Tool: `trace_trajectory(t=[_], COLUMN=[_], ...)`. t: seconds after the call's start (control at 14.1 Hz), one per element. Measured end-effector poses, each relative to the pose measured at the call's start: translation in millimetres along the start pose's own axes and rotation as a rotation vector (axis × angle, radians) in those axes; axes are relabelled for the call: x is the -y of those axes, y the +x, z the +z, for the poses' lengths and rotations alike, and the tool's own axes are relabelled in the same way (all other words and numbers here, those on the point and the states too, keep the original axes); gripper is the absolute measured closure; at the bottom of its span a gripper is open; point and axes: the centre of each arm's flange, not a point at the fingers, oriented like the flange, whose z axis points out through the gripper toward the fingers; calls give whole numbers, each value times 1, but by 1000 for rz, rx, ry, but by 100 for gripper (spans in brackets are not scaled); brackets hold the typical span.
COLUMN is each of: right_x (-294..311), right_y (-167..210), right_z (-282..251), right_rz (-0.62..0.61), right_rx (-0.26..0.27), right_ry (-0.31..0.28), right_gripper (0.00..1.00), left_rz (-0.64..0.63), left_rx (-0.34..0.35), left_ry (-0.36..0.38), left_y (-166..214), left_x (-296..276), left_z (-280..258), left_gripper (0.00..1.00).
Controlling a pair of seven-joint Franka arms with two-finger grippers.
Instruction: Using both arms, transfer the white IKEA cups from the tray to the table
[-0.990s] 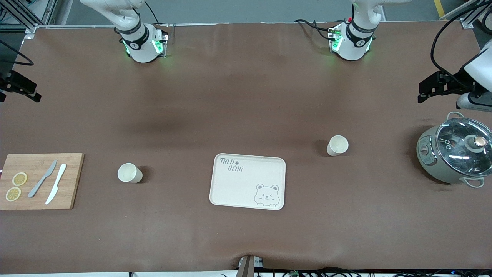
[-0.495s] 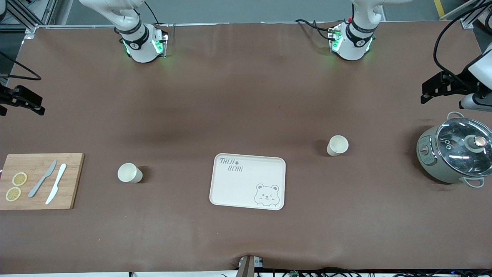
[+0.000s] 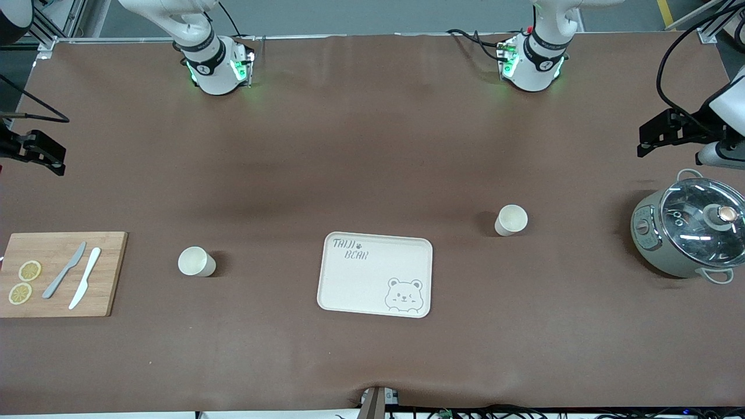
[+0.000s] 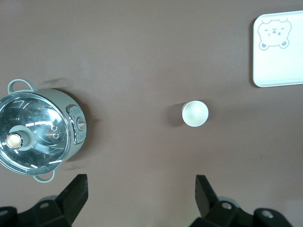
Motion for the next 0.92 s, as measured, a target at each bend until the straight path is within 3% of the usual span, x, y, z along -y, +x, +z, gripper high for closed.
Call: trace_trajectory(t=[0.28,0.49,0.71,0.92], right_x=[19,13,-12,-16], right_y=[3,10,7,7], right_z=[19,28,30,31], right_rz=[-33,-9,100,169], right_rx=[69,50,42,42], right_ry=[18,46,133,147], right_gripper=[0,0,0,0], left_rz=[-1,-1,-2,-2], left_rx=[1,2,2,2], left_ry=[0,0,0,0], left_y=[0,0,0,0], left_x=[0,1,1,1], left_z=[1,1,1,1], left_gripper=[0,0,0,0])
